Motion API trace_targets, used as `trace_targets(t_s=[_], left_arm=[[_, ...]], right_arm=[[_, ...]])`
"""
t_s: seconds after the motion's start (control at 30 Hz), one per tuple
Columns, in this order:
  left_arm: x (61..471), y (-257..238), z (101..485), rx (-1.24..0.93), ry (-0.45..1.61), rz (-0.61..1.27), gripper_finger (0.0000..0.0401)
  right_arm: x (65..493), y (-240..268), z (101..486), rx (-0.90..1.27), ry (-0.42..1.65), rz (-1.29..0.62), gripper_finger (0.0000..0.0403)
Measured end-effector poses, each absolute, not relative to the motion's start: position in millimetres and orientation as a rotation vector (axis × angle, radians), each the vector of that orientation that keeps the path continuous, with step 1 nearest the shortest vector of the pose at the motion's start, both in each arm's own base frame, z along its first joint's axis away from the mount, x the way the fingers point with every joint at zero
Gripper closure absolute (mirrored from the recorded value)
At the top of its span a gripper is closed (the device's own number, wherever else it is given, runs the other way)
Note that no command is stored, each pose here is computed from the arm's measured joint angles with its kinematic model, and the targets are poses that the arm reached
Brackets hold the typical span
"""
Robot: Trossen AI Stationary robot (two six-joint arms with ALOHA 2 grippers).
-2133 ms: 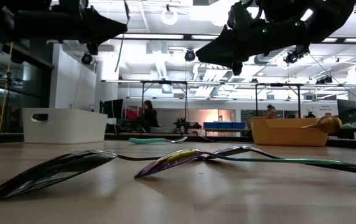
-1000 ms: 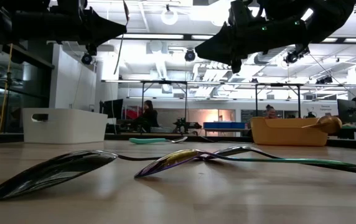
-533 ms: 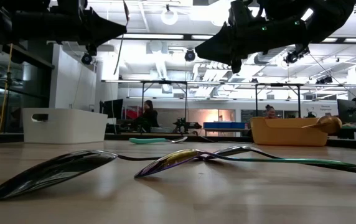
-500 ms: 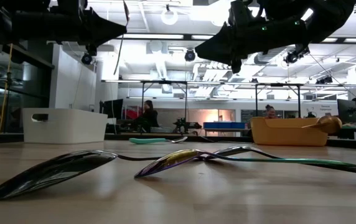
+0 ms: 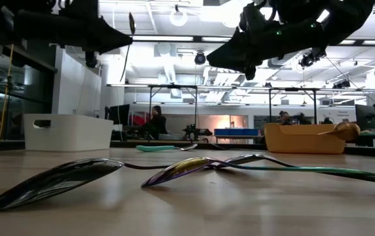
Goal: Sort silverware by color (type)
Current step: Put the violet spoon into the white bin
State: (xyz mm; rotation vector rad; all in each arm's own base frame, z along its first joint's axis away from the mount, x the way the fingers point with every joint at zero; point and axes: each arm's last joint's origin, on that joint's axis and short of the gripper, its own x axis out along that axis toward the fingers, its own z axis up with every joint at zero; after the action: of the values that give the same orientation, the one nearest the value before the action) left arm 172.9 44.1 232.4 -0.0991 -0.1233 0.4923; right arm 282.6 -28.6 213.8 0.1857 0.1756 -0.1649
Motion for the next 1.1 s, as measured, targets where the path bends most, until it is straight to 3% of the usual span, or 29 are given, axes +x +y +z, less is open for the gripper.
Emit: trace_targets(t_s=[0.1,0.23,0.4,0.67,1.1], left_arm=[[177.7,55.2,256.8,-0.094,-0.064,0.582,0.0401],[179.9,70.6,296.2,-0.090,0.174,0.669,0.0401],[174.6,84.4,311.3,-0.122,0.457,0.835,0.0401],[161.8,106.3,267.3,-0.255,0.756,1.074,0.0401],[153.6,140.5,205.8,-0.519,1.032,1.203,0.0401]], right_arm=[[281.8,-28.5,210.2,0.181,0.214,-0.167,0.0322],[280.6,-28.4,205.5,0.183,0.264,-0.172,0.0322],[280.3,-28.3,204.2,0.181,0.279,-0.172,0.0322],[280.0,-28.3,203.3,0.180,0.288,-0.173,0.0322],[279.6,-28.2,202.0,0.182,0.302,-0.174,0.0322]])
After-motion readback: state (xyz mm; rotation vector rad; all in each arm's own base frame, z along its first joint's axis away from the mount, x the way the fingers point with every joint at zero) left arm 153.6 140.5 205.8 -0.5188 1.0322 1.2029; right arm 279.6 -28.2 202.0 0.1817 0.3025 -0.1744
